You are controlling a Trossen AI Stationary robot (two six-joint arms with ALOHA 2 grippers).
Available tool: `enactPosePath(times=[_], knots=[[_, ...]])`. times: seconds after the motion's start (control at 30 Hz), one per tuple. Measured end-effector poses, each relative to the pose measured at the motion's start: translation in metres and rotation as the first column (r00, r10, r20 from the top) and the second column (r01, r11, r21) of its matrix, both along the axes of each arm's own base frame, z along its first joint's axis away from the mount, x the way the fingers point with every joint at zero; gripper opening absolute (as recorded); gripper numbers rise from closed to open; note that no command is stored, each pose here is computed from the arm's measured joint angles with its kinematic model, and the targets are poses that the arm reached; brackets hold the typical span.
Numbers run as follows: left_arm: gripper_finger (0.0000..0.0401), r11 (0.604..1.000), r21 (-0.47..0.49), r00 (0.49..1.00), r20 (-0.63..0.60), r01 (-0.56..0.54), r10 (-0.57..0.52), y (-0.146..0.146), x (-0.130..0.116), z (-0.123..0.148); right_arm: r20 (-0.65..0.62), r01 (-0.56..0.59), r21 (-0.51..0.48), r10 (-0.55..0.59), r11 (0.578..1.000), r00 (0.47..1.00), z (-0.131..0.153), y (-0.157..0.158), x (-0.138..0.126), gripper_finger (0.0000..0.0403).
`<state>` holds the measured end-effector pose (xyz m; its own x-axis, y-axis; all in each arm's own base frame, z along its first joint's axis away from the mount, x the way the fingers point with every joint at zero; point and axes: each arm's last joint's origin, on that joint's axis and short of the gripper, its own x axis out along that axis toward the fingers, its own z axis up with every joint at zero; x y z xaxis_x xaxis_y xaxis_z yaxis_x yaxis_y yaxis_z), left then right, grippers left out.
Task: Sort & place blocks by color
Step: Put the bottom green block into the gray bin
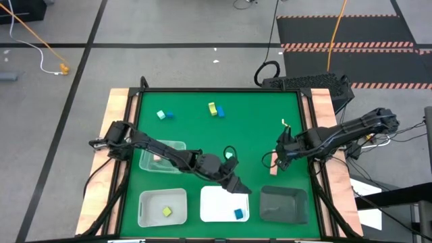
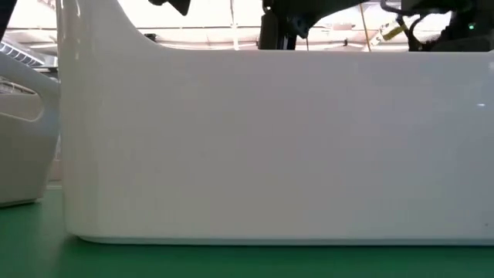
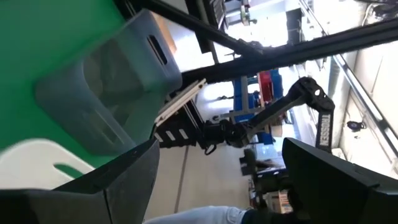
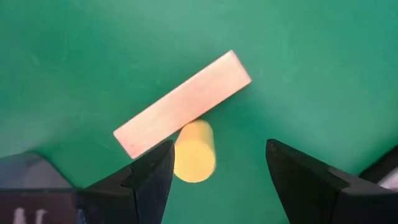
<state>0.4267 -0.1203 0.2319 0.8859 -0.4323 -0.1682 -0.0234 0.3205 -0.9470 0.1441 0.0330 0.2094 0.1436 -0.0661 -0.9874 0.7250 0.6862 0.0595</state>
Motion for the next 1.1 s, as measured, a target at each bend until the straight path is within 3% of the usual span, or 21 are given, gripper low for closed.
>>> enactPosePath(times=[0.27,0.73,0.93,1.1], knots=[[0.0337,1.000,-0.003,0.996,0.086,0.002,-0.002,0.007,0.003,0.008,0.017,0.017,0.060,-0.018,0.998,1.000,-0.015,0.002,0.000,0.0242],[0.0337,1.000,-0.007,0.994,0.107,-0.001,0.002,0.009,0.003,0.010,0.032,0.013,0.099,-0.017,0.995,0.999,-0.040,0.002,-0.003,0.0242],[0.0337,1.000,-0.003,0.994,0.109,-0.001,0.001,0.010,0.004,0.010,0.026,-0.114,0.103,0.112,0.988,0.993,-0.041,0.003,-0.004,0.0242],[0.0337,1.000,0.013,0.993,0.116,0.000,-0.002,0.010,0.004,0.010,0.019,-0.257,0.138,0.256,0.957,0.966,-0.041,0.005,-0.005,0.0242]])
